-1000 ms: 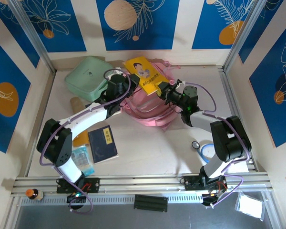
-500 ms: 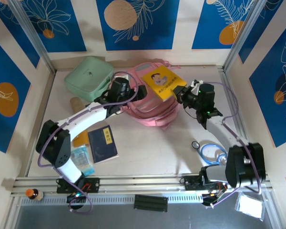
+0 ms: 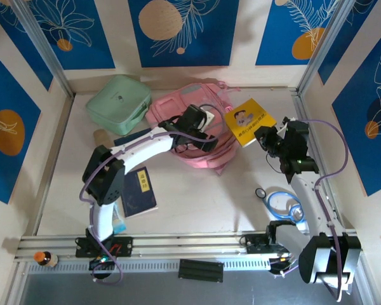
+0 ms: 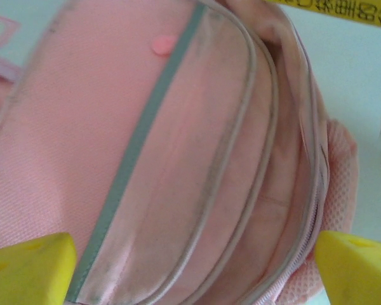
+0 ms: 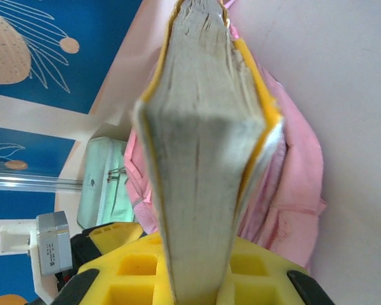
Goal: Pack books, pencil case, and school supplies into a backpack
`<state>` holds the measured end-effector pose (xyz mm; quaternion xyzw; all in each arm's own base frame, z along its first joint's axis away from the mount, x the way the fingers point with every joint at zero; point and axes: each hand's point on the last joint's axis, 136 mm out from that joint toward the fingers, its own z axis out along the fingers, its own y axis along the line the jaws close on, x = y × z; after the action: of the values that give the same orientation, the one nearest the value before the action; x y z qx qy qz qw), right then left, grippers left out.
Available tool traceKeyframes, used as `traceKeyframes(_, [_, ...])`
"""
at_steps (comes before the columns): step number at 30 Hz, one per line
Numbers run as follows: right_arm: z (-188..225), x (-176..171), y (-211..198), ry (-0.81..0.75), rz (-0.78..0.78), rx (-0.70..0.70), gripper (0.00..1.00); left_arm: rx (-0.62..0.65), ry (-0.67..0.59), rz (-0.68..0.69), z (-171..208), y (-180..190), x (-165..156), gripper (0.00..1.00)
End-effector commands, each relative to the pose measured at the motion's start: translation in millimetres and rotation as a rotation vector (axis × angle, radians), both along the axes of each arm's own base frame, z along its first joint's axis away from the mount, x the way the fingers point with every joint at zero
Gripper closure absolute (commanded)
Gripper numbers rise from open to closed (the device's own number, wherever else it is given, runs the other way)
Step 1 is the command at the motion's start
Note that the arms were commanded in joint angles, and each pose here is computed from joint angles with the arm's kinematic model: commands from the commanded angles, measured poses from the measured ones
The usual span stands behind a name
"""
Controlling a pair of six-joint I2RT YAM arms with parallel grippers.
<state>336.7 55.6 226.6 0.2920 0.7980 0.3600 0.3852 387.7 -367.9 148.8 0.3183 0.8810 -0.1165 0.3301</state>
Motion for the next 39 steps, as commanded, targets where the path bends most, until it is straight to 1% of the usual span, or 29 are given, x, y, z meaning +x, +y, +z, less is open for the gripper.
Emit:
traceKeyframes(1, [7.8,-7.0,-4.8,-0.034,-0.009,-0.039,0.99,0.185,0.007,-0.079,-18.0,6.0,-5.4,0.08])
traceKeyframes(3, [2.7,-10.2,-9.6,-0.008,-0.033,-0.038,0.99,0.219,0.010,-0.070,-22.7,5.2,0.4,0.10])
traceKeyframes(8, [-2.7,-14.5,-12.0,0.030,-0.044,-0.029,1.00,0.262,0.034,-0.086,-37.2,-4.8,11.1,0.28])
traceKeyframes(11, [-3.9,-15.8,-15.8,0.041,-0.061,-0.037,1.00,0.307,0.034,-0.125,-48.2,-9.8,17.0,0.35])
traceKeyframes(13, [-3.0,-16.9,-17.7,0.042,-0.065,-0.041,1.00,0.350,0.020,-0.124,-50.0,-8.1,23.6,0.39])
traceKeyframes(16, [-3.1,-18.5,-19.9,0.044,-0.073,-0.048,1.00,0.393,-0.001,-0.114,-53.5,-6.7,32.5,0.43])
traceKeyframes(19, [-4.5,-19.0,-21.2,0.047,-0.080,-0.048,1.00,0.403,-0.016,-0.096,-55.8,-7.1,38.6,0.46])
traceKeyframes(24, [-5.2,-18.5,-21.9,0.049,-0.083,-0.049,0.99,0.442,-0.013,-0.046,-59.8,-2.5,46.2,0.50])
traceKeyframes(26, [-5.5,-18.7,-23.0,0.052,-0.087,-0.053,0.99,0.447,-0.011,-0.038,-59.1,-1.8,46.8,0.56])
traceKeyframes(28, [-5.9,-19.1,-24.3,0.056,-0.093,-0.058,0.99,0.436,-0.013,-0.029,-54.0,-1.9,46.4,0.61])
traceKeyframes(31, [-5.7,-20.0,-26.6,0.057,-0.102,-0.066,0.99,0.386,-0.016,-0.033,-38.7,-6.7,43.9,0.72])
traceKeyframes(34, [-6.0,-21.2,-32.8,0.056,-0.116,-0.096,0.99,0.297,-0.004,-0.090,-22.1,-19.7,35.4,0.80])
traceKeyframes(35, [-5.5,-21.9,-37.8,0.057,-0.130,-0.112,0.99,0.269,-0.010,-0.100,-14.9,-22.1,34.5,0.86])
traceKeyframes(37, [-1.9,-23.8,-45.9,0.047,-0.145,-0.131,0.99,0.222,-0.013,-0.103,-5.0,-24.3,34.5,0.95])
traceKeyframes(39, [2.6,-26.4,-52.5,0.032,-0.155,-0.142,0.99,0.169,-0.012,-0.095,7.8,-23.5,35.8,1.00])
